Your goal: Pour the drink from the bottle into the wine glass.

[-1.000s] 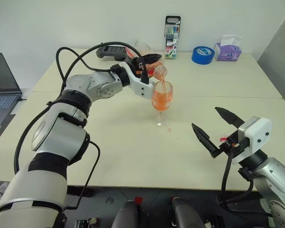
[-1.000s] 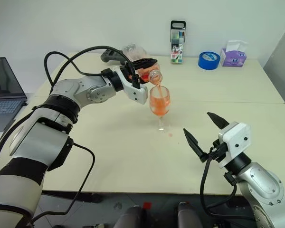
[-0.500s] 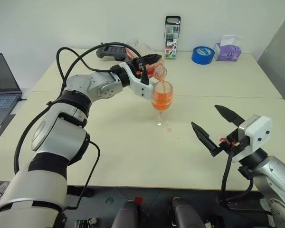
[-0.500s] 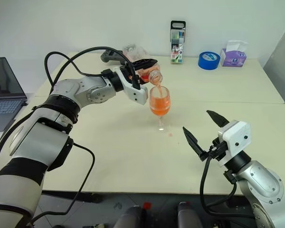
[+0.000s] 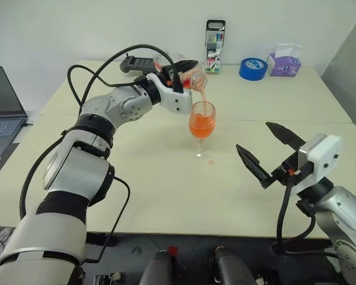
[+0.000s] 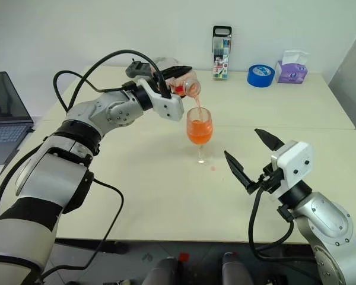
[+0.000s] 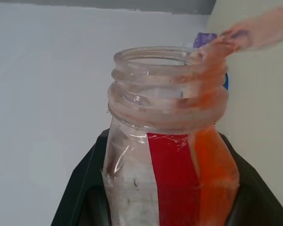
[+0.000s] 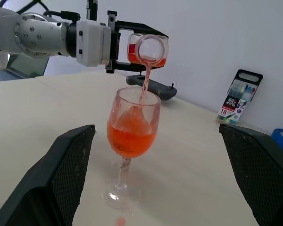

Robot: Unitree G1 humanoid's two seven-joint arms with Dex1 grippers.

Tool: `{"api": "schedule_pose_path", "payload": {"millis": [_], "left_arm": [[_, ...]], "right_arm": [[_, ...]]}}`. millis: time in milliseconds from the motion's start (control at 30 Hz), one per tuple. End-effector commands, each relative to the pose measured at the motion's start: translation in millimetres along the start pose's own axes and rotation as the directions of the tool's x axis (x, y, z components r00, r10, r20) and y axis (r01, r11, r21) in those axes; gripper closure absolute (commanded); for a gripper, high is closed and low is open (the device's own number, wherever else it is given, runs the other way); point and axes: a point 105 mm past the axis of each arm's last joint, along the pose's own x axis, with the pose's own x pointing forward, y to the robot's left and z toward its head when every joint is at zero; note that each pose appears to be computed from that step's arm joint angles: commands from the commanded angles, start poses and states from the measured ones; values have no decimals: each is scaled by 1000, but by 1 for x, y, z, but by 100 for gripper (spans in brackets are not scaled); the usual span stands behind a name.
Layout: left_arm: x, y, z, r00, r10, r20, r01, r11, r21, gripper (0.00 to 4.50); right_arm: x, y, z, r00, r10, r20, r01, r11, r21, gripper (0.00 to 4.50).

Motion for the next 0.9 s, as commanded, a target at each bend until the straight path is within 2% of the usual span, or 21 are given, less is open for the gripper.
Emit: {"api": "schedule_pose_path", "payload": {"millis": [33,133,200,267,367,500,633,767,900], "left_arm": [[-11,16,-12,992,119,-46,-126,964,-232,260],[-20,18,-23,978,185,-97,-209,882,-422,260],[-31,22,-40,948,259,-185,-318,752,-578,260],[-45,22,-59,911,293,-289,-411,619,-669,261],[-68,14,-87,844,292,-449,-535,414,-736,261],[-100,-5,-111,775,239,-585,-630,215,-746,261],[-124,-30,-121,748,154,-646,-664,177,-726,261],[-129,-42,-117,764,150,-627,-645,160,-747,261],[-129,-54,-115,777,116,-619,-629,198,-752,261]], "right_arm": [[7,5,25,996,47,70,-45,998,-35,0],[17,5,40,991,88,101,-85,996,-33,0],[29,2,53,985,122,122,-121,992,-18,0],[42,-1,62,981,156,113,-159,987,18,0],[64,-10,70,978,181,103,-193,973,126,0],[97,-11,73,973,227,40,-230,959,163,0],[124,8,71,940,340,-22,-331,926,182,0],[133,24,65,911,409,-56,-393,901,184,0],[134,31,58,893,443,-81,-426,889,165,0]]}}
